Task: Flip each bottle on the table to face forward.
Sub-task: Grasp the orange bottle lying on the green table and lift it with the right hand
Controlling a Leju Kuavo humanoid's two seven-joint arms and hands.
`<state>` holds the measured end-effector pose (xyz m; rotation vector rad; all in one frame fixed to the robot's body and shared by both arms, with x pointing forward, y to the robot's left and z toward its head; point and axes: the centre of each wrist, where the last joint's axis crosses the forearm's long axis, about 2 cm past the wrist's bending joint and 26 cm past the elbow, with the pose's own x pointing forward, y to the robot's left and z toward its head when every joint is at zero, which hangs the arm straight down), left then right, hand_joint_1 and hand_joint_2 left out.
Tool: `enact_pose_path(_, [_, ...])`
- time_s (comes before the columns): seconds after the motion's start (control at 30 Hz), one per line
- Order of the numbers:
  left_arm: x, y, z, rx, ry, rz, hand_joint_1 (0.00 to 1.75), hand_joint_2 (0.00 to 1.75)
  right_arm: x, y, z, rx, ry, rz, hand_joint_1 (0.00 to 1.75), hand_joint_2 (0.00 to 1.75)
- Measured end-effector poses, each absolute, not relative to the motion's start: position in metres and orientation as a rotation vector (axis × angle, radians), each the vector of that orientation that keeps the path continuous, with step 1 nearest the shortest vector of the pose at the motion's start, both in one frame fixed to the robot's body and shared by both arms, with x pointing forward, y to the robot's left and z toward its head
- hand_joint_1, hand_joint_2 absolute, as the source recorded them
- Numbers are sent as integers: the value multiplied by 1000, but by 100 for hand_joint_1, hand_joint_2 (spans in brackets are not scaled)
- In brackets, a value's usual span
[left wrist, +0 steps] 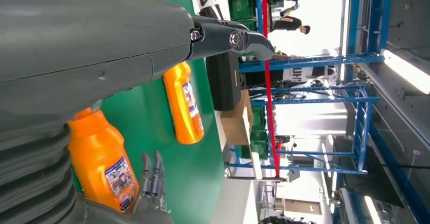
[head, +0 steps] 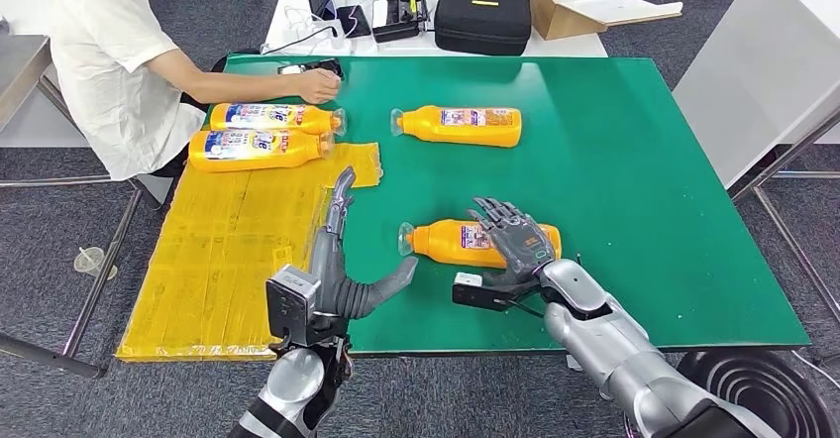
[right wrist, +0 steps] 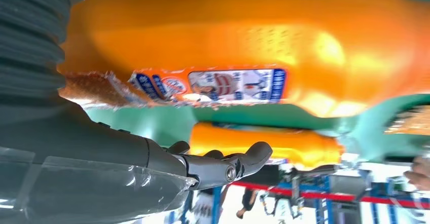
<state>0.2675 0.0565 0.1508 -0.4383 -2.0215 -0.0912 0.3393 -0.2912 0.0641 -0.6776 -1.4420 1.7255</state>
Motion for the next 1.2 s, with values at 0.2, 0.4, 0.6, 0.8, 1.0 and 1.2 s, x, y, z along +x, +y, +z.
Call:
enact_pose_path(0.2, [266, 58, 149, -424, -2017, -91, 0, 175, 340, -289, 66, -789, -1381, 1721, 0, 175])
enact_pose_path(0.4, [266, 62, 146, -383, -1979, -117, 0, 175, 338, -290, 62, -804, -1279, 1670, 0, 175])
enact_pose_path(0.6, [264, 68, 140, -340, -1960, -134, 0, 175, 335, -294, 59, -887, -1183, 1613, 0, 175])
enact_pose_path(0.8, [265, 70, 139, -322, -1957, -136, 0, 175, 335, -294, 59, -910, -1165, 1569, 0, 175])
enact_pose_path(1.0, [265, 71, 138, -316, -1944, -146, 0, 175, 336, -292, 58, -904, -1106, 1536, 0, 175])
enact_pose_path(1.2, [264, 74, 135, -314, -1922, -160, 0, 175, 337, -294, 58, -856, -1057, 1498, 23, 175])
